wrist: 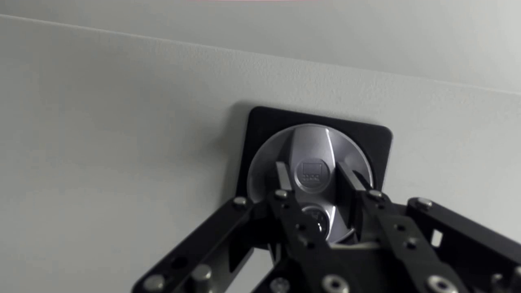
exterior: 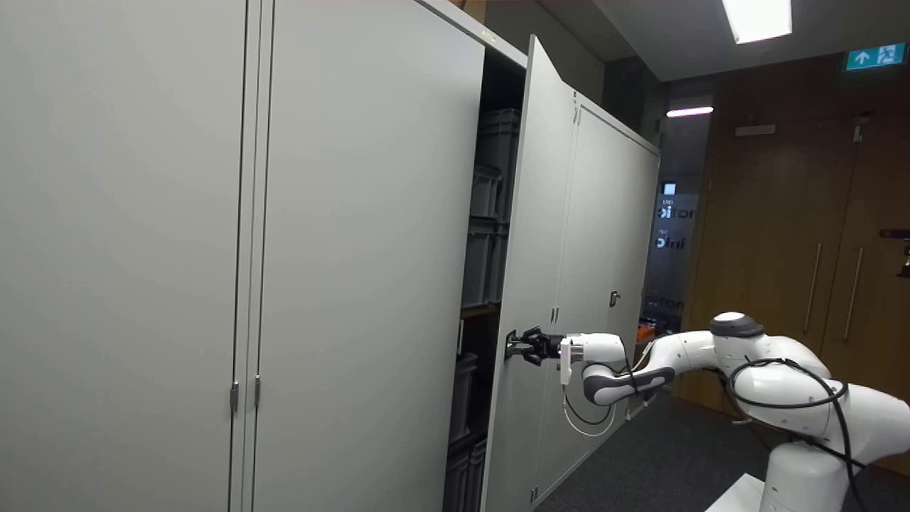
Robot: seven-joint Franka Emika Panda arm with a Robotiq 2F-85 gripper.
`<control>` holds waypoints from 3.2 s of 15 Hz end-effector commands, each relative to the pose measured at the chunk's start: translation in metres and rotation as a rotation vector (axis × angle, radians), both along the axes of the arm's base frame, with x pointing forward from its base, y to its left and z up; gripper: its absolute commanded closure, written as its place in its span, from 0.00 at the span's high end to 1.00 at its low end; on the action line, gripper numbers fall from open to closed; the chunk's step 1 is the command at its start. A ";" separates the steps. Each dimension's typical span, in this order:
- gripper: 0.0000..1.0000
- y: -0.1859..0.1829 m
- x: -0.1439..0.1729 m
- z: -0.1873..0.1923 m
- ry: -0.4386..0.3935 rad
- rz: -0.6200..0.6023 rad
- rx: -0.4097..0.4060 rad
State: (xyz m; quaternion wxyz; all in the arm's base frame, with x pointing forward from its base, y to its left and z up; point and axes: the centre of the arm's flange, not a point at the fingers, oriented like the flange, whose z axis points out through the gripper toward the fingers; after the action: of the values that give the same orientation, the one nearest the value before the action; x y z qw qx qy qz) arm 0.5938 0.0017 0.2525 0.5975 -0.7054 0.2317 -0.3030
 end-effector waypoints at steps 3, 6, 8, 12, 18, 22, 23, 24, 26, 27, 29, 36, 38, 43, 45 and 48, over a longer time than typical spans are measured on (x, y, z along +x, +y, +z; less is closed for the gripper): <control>0.08 0.003 -0.001 0.003 0.005 0.016 0.012; 0.08 0.004 0.000 0.004 0.005 0.032 0.035; 0.08 0.005 0.000 0.005 0.004 0.043 0.049; 0.08 0.007 0.001 0.007 0.000 0.053 0.064; 0.08 0.010 0.002 0.009 -0.001 0.064 0.082; 0.08 0.011 0.002 0.009 0.000 0.067 0.091; 0.08 0.011 0.003 0.009 0.000 0.069 0.097; 0.08 0.011 0.003 0.009 0.000 0.077 0.109; 0.08 0.011 0.003 0.010 0.000 0.081 0.117; 0.08 0.011 0.003 0.010 -0.001 0.081 0.117; 0.08 0.012 0.003 0.010 -0.001 0.081 0.116; 0.08 0.010 0.004 0.010 0.011 0.095 0.135; 0.08 0.010 0.004 0.011 0.015 0.096 0.141; 0.08 0.007 0.004 0.010 0.024 0.096 0.152; 0.08 0.007 0.004 0.010 0.025 0.097 0.153; 0.08 0.007 0.003 0.010 0.024 0.098 0.153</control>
State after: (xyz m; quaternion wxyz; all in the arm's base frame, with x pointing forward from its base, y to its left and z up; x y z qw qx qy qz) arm 0.5932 0.0077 0.2550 0.6062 -0.7001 0.2486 -0.2839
